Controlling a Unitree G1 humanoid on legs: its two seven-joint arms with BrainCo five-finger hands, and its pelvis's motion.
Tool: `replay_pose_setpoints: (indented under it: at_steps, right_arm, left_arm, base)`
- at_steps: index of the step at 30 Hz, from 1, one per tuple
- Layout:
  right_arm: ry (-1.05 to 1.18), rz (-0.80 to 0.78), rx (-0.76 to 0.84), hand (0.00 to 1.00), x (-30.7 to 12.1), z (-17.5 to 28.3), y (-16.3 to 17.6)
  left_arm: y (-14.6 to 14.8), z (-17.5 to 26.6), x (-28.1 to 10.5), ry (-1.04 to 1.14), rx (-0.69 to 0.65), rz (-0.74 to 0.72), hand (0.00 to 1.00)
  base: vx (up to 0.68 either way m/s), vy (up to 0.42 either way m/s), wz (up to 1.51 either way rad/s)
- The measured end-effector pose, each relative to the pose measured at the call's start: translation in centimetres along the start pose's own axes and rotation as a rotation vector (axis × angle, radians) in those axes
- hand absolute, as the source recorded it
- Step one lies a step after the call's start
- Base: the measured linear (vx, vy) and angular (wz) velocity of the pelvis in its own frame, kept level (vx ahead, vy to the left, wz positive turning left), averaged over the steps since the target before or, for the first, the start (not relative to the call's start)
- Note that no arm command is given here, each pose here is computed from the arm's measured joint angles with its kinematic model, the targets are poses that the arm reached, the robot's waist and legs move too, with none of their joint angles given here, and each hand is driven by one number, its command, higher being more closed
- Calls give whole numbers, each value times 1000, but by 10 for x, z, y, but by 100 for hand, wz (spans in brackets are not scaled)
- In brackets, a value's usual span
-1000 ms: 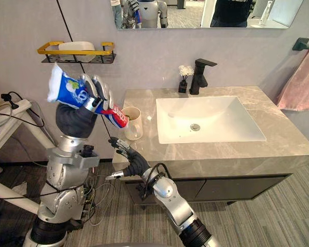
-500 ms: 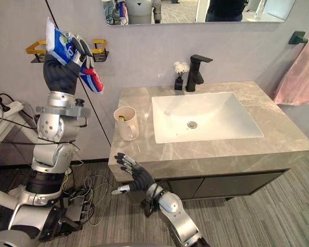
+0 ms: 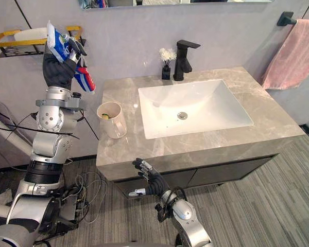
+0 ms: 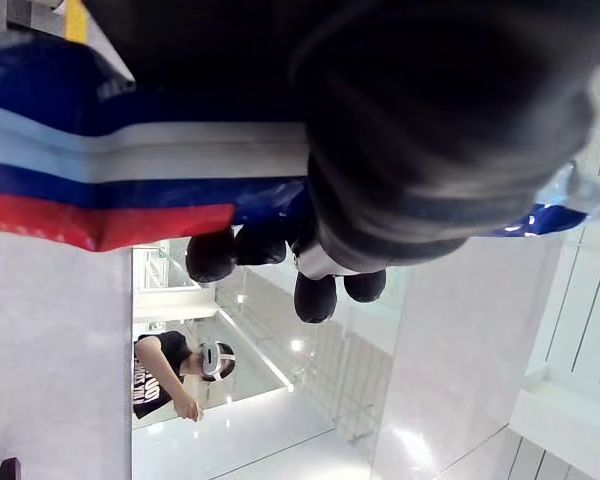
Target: Organize washtable
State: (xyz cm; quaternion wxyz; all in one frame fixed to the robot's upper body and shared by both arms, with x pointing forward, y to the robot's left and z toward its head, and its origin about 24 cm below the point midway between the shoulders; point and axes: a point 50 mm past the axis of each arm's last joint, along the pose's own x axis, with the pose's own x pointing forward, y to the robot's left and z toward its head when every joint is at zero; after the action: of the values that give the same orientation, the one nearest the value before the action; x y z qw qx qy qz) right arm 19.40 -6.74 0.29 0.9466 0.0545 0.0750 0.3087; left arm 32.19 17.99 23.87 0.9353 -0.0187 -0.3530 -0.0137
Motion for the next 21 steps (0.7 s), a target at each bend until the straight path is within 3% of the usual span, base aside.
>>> replay_pose_setpoints:
  at_steps: [21]
  right_arm:
    - [3,-25,-39,0,-1,1,-6]
  left_arm:
    - [-13,-14,-19,60,-24,-45,100]
  base:
    - [-15,-5,2]
